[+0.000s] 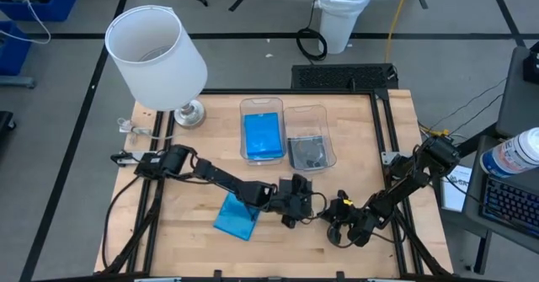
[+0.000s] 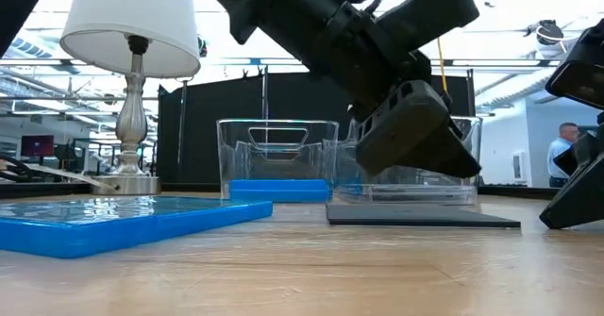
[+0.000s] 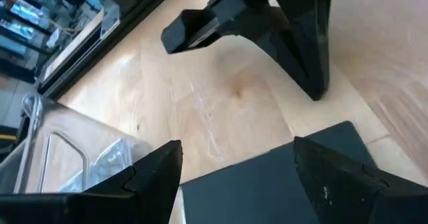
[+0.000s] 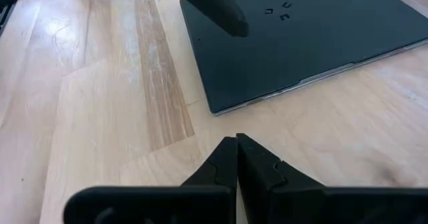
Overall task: Pick & place jewel cases by type
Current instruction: Stack the black CD case on top of the black CD cases in the right transparent bin
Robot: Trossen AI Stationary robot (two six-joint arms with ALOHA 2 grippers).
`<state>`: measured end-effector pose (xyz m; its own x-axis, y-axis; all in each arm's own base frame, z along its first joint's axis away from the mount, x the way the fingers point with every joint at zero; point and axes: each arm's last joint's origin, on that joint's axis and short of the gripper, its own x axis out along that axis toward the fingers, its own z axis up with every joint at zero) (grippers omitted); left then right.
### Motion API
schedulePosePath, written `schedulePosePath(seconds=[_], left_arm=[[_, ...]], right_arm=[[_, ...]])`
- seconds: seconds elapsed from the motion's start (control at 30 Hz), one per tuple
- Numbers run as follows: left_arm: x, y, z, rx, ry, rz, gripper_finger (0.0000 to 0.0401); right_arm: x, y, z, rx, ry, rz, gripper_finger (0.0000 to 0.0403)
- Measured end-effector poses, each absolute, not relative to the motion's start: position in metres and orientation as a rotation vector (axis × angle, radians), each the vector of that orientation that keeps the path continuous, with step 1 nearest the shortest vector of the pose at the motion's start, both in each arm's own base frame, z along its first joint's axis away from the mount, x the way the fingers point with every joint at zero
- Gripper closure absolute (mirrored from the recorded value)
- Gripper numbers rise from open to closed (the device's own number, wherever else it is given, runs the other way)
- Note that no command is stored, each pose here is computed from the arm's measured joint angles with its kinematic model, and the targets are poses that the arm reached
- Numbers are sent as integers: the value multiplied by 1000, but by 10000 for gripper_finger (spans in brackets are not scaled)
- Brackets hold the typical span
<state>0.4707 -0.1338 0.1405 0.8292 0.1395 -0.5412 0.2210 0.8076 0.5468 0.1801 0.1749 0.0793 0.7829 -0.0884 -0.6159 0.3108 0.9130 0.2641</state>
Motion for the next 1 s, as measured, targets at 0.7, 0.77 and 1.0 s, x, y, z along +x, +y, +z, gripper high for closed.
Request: schedulePosePath(seconds=[0.7,0.77,1.0], left_arm=[[433,-149,153,648,1115,-339,116],[434,-149,153,639,1110,-345,116],[437,-139,152,578,1126,-368,116]], right_arm=[[189,166,80,313,633,-241,403],[190,165,80,312,633,-245,403],[195,160,80,294,631,-257,403]])
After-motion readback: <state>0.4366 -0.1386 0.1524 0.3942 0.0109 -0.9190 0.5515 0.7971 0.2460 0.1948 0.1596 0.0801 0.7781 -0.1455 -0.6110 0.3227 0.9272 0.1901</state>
